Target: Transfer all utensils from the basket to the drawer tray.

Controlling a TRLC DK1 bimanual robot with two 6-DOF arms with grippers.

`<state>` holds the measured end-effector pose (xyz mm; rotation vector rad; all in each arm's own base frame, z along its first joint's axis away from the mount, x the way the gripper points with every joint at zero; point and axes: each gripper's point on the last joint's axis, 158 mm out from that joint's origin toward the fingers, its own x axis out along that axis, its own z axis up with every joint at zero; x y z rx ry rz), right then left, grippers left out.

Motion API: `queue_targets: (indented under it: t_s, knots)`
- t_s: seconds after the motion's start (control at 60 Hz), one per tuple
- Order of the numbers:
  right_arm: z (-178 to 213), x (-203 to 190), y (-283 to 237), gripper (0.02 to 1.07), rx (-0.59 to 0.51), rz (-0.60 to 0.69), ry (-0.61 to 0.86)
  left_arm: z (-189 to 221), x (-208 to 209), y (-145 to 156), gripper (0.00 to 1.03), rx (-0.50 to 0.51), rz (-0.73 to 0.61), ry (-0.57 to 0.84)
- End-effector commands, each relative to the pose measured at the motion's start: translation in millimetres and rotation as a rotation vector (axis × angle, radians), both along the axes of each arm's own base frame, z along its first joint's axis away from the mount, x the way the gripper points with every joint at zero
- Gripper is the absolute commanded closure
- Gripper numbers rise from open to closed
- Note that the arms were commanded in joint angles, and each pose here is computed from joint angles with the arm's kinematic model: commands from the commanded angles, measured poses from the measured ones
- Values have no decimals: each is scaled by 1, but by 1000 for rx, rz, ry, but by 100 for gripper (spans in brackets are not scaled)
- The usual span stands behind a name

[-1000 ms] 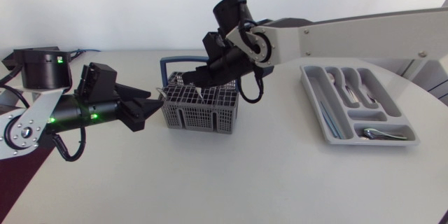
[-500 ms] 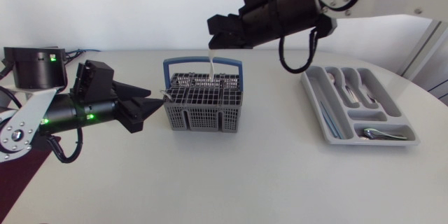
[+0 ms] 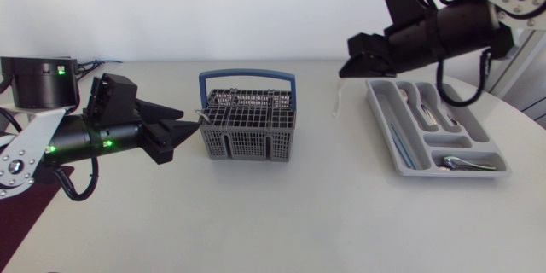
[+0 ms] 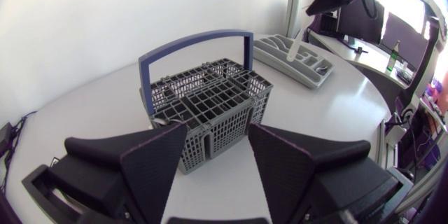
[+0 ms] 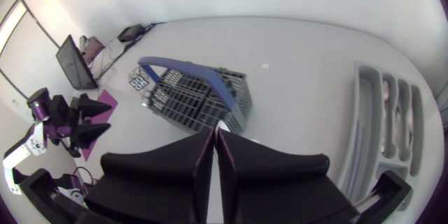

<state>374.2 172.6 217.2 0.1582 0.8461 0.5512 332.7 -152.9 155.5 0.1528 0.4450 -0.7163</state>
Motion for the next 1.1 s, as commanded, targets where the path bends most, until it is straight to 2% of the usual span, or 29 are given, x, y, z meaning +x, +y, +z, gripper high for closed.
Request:
queue_targets:
  t_s: [0.0, 0.25, 0.467, 0.55, 1.083]
  knots:
    - [-22, -14, -36, 97, -84, -39, 27, -1, -4, -1, 41, -2, -6, 1]
    - [-62, -29, -155, 97, -321, -254, 25, -1, -6, -9, 41, -1, -21, 5]
    - [-92, -20, -269, 97, -456, -428, 38, 1, -8, -10, 41, -4, -22, 5]
    - [-105, -20, -295, 97, -489, -460, 62, 2, -9, -10, 41, -4, -22, 4]
    - [-167, -5, -360, 96, -619, -524, 99, 4, -11, -10, 41, 2, -18, 1]
